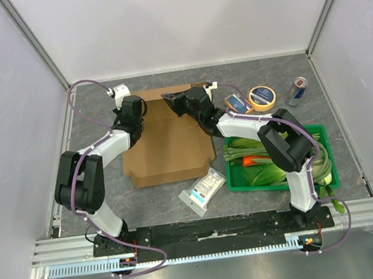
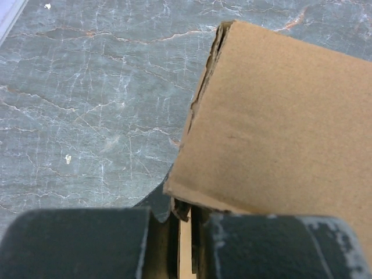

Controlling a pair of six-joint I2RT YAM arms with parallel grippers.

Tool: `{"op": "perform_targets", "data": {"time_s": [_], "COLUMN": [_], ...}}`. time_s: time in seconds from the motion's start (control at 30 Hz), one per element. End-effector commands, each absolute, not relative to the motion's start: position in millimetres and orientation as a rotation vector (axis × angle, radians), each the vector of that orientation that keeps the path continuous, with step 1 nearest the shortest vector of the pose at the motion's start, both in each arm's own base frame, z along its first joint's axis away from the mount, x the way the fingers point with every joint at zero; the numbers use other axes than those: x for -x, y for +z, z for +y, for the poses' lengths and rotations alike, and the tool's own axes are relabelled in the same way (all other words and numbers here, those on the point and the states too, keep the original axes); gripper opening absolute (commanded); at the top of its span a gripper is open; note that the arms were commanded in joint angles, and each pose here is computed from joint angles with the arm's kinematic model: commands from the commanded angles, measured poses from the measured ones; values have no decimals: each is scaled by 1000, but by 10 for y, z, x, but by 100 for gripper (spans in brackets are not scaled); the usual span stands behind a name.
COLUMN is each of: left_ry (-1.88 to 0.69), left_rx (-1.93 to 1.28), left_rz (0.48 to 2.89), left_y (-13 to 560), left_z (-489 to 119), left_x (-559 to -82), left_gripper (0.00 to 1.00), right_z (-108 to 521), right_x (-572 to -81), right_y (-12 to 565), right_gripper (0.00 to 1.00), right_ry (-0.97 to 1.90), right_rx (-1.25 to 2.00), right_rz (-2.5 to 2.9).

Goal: Fold the paper box

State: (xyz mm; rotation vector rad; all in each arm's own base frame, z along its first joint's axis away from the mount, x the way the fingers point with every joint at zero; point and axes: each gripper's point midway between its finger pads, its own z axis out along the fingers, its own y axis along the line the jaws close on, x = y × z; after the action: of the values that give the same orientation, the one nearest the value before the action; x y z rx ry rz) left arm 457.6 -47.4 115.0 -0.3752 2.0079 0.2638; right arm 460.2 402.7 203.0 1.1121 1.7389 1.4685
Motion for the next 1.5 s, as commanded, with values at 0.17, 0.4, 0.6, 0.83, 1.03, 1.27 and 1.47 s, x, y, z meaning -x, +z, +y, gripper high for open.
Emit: {"op": "perform_targets", "data": {"time_s": [0.17, 0.4, 0.6, 0.83, 1.03, 1.27, 1.47], "left_ry": [345, -24, -93, -80, 13, 212, 298], "left_rx": [268, 245, 246, 309, 380, 441, 449], "left_rz": [1908, 1821, 1868, 1950, 1965, 2014, 2028], "left_y": [1312, 1631, 1518, 1250, 1181, 1121, 1112], "left_z": [-265, -481, -409, -402, -289, -246, -242], "left_x": [-4446, -4250, -4236, -4315, -4435, -4525, -4555], "left_gripper": [42, 68, 61, 53, 50, 21, 2], "right_z": [4207, 4183, 4163, 4177, 4194, 4223, 4209], "right_x": [-4421, -4419, -4429, -4454, -4453, -4485, -4465], "right_y": [2065, 2028, 2039, 2055, 2016, 2097, 2103], "right_gripper": [0, 0, 0, 0, 0, 0, 0], "right_ry": [1531, 1534, 1538, 1550, 1556, 1570, 1564], "right_rx": [-1074, -1064, -1067, -1069, -1079, -1072, -1071], "right_rz": [1792, 1801, 1796, 1793, 1801, 1788, 1795]}}
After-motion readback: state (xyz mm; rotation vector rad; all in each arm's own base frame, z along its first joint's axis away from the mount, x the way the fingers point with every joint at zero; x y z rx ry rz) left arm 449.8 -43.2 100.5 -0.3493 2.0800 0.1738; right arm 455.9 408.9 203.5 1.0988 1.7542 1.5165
